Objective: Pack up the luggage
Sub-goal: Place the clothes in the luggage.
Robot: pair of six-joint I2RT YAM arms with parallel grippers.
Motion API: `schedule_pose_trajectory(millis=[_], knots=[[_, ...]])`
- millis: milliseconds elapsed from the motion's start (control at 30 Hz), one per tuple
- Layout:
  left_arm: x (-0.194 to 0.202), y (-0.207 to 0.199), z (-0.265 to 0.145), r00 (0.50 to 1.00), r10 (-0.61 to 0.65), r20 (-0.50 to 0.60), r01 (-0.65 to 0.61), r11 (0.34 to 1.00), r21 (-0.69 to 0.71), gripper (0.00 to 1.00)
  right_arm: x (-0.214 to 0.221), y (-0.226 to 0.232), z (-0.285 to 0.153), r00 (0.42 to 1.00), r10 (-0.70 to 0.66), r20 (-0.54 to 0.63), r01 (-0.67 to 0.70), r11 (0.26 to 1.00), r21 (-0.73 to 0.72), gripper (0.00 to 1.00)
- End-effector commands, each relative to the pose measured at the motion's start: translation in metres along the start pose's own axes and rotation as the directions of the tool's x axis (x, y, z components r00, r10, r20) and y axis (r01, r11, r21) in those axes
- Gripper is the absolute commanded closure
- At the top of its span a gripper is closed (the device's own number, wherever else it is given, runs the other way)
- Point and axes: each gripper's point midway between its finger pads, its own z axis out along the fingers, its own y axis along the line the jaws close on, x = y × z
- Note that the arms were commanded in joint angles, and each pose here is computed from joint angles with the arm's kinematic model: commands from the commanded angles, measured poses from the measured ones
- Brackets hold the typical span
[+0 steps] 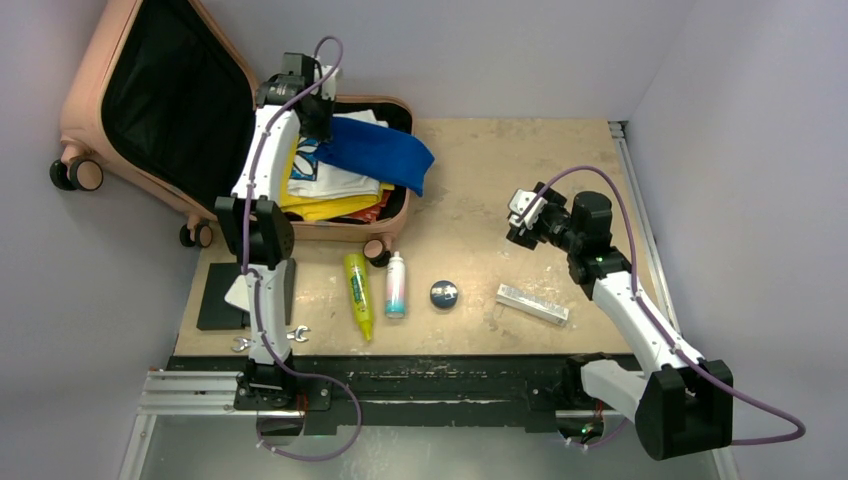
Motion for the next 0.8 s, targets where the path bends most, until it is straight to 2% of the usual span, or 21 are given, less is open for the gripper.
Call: schedule_pose_trajectory(millis=[0,167,333,767], knots=[[-0.034,0.019,-0.031,0.991,0.052,0.120,-0.042,0.995,-0.088,1.00,-0.008,-0.001,-0.001,0.999,-0.002,0.042,0.002,1.000,0.001,0.22],[-0.035,0.041,-0.030,0.991,0.058,0.119,-0.036,0.982,-0.185,1.00,-0.009,-0.001,-0.001,0.999,-0.002,0.043,0.002,1.000,0.000,0.22],[-0.032,0.058,-0.027,0.993,0.036,0.113,-0.010,0.974,-0.226,1.00,-0.008,0.000,-0.001,0.999,-0.003,0.043,0.003,1.000,0.000,0.22],[-0.007,0.077,-0.023,0.997,-0.053,0.057,0.063,0.978,-0.200,1.00,-0.007,0.001,0.000,0.999,0.000,0.044,0.000,1.000,-0.008,0.22]])
